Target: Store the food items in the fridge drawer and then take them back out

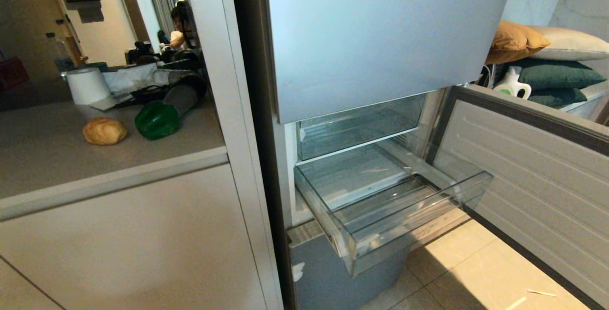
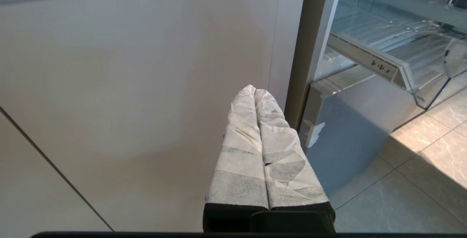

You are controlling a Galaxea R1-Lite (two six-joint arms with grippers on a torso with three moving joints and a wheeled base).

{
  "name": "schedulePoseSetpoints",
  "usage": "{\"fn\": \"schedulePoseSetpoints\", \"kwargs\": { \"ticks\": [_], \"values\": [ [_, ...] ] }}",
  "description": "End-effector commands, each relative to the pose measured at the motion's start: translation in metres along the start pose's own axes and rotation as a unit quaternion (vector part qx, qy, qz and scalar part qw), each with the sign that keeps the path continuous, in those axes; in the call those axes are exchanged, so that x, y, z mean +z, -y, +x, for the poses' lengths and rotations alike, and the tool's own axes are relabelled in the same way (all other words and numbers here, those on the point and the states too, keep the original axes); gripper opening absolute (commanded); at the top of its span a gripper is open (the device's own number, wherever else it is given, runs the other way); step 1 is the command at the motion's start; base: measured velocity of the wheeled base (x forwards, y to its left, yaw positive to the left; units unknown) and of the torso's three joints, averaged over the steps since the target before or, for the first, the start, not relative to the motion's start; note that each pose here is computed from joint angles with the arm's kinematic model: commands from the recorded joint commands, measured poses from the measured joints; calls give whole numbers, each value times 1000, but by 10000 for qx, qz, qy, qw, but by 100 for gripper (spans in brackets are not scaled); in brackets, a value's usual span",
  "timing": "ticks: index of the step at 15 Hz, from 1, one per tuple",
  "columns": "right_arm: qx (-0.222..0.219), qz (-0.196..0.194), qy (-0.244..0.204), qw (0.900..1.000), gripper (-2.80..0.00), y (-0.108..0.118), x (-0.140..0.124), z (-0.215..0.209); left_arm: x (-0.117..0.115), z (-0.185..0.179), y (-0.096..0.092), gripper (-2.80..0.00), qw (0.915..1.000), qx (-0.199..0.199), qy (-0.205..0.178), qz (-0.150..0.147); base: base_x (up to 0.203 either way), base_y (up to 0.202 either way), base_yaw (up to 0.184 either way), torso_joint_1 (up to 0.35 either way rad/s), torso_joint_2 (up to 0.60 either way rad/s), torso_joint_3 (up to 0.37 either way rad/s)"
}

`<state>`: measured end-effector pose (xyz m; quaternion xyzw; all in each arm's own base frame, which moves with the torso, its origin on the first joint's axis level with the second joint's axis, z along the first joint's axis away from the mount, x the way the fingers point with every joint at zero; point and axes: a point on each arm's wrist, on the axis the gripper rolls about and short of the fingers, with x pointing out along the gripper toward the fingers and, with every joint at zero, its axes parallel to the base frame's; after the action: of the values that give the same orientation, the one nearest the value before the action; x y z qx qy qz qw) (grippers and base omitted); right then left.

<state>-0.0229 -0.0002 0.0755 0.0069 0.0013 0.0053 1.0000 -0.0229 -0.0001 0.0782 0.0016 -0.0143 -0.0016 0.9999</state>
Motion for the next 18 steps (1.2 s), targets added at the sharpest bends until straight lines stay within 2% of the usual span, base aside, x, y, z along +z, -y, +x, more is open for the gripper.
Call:
{"fn": "schedulePoseSetpoints", "kwargs": {
  "ticks": [1, 10, 18],
  "values": [
    [1, 0, -3, 10000, -280, 0, 0, 0, -3, 1, 0, -280, 10000, 0, -51, -1, 0, 0, 0, 150, -330, -181],
    [-22, 54, -2, 10000, -280, 0, 0, 0, -3, 1, 0, -280, 10000, 6, -51, -1, 0, 0, 0, 134, -275, -149],
    [-22, 77, -2, 10000, -280, 0, 0, 0, -3, 1, 0, -280, 10000, 0, -35, -8, 0, 0, 0, 39, -82, -42]
  ]
}}
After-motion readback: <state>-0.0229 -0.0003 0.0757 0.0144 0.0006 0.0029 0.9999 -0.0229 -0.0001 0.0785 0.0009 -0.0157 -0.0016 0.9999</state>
